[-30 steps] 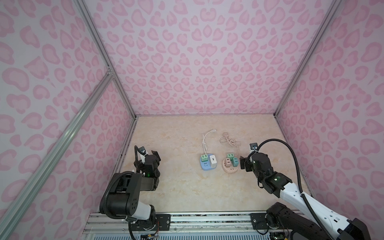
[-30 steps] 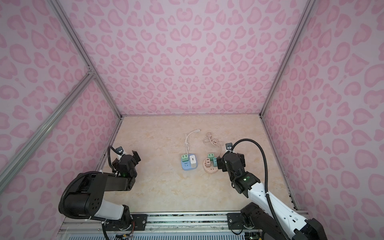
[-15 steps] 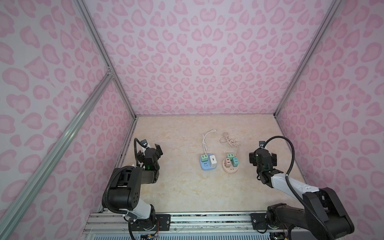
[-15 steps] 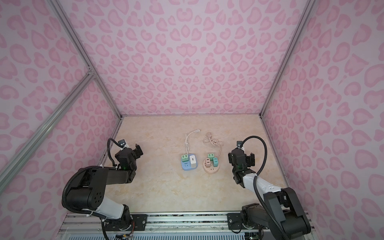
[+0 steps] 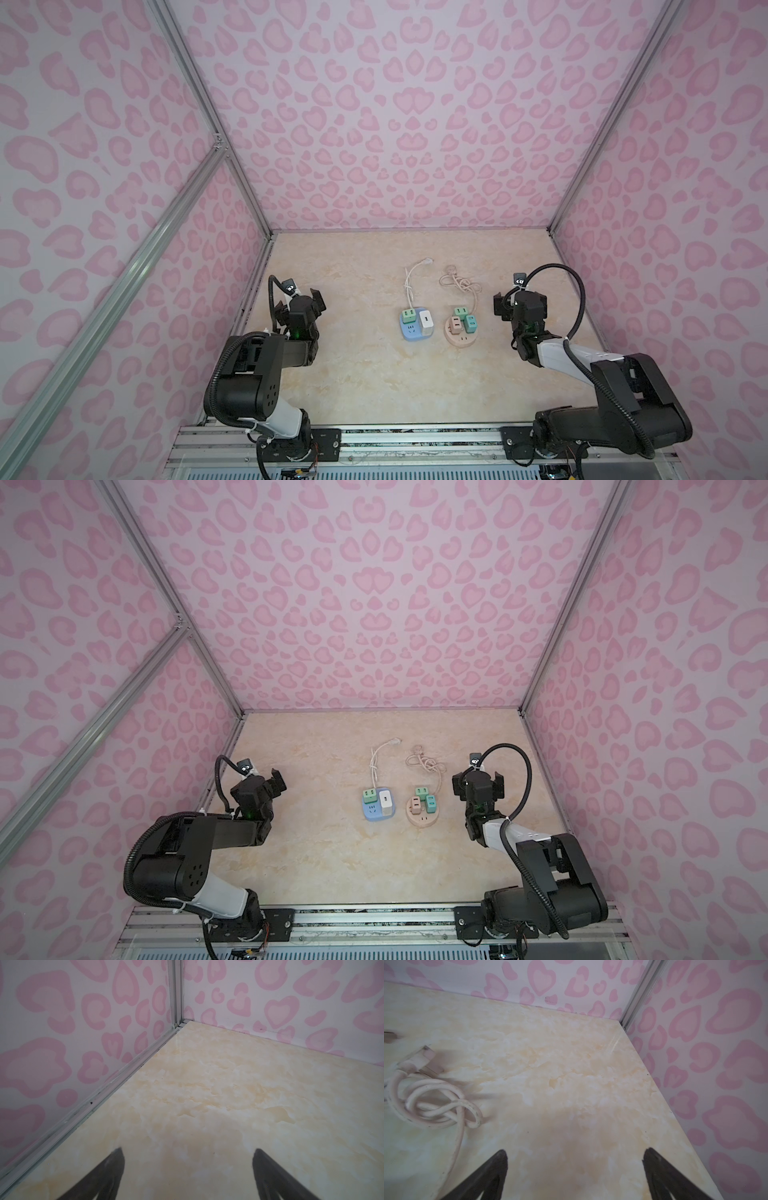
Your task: Insert the plug
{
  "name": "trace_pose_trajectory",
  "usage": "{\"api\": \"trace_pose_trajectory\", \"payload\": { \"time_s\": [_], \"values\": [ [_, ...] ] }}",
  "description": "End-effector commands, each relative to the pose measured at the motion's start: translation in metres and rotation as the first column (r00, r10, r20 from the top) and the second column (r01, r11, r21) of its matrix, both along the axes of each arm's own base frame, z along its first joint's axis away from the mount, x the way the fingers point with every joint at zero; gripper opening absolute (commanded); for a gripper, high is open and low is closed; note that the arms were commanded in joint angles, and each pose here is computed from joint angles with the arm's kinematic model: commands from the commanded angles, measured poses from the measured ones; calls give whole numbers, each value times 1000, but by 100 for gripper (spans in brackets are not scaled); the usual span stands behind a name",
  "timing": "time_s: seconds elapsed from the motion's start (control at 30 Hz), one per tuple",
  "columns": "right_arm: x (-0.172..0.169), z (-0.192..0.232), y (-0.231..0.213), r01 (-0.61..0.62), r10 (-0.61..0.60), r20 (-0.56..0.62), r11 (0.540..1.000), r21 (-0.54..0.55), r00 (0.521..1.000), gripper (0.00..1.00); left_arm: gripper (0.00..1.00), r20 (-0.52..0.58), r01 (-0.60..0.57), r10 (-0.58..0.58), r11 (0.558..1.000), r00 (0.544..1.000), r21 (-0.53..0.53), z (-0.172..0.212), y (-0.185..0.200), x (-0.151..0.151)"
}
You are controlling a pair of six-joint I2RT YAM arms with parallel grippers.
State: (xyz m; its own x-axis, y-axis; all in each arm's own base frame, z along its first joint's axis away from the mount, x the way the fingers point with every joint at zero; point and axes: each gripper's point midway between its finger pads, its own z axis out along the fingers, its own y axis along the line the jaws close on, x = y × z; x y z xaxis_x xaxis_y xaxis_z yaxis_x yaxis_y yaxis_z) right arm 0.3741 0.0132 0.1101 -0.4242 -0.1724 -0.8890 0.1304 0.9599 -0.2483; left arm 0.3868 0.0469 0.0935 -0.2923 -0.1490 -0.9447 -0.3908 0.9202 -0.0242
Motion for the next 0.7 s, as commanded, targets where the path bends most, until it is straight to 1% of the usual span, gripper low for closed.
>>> {"api": "trace_pose_trajectory", "payload": {
  "time_s": [0.0,0.03,0.1,0.13,0.17,0.2,0.23,0.27,0.33,0.37,0.43,0.5,0.57,0.6,0.67],
  "values": [
    [3,10,8,-51,50,71,999,9,996,100,98,9,-3,3,1000,1000,-4,2,0,2],
    [5,10,19,-122,122,84,993,-3,989,100,98,9,-2,3,1000,1000,-5,2,0,2],
    [6,10,22,-125,125,80,992,-14,989,100,98,9,-3,3,1000,1000,-5,2,0,2],
    [6,9,17,-96,94,78,995,13,992,100,98,8,-4,4,1000,1000,-5,2,1,2],
    [7,7,16,-93,89,58,994,60,994,100,98,8,-3,3,1000,1000,-5,2,1,2],
    [6,2,20,-111,109,21,987,113,994,100,98,7,-4,4,1000,1000,-5,2,1,2],
    [5,1,26,-146,147,3,980,137,989,100,98,10,-3,3,1000,1000,-5,2,0,2],
    [4,0,33,-181,183,-2,974,139,983,100,98,9,-3,3,1000,1000,-5,2,1,2],
    [6,3,34,-181,176,52,975,132,983,100,98,11,-2,2,1000,1000,-5,2,0,2],
    [8,3,33,-175,169,55,975,137,984,100,98,9,-4,4,1000,1000,-5,2,1,2],
    [10,-2,28,-135,138,-11,981,142,990,100,98,10,-3,3,1000,1000,-5,2,0,2],
    [11,0,33,-164,166,-1,976,141,986,100,98,9,-3,3,1000,1000,-5,2,0,2],
    [7,4,37,-204,198,55,970,135,979,100,98,10,-4,4,1000,1000,-5,2,1,2],
    [5,4,35,-197,188,71,971,138,980,100,98,11,-4,4,1000,1000,-5,3,1,2],
    [4,5,26,-142,133,74,979,148,988,100,98,9,-3,3,1000,1000,-5,2,0,2]
  ]
}}
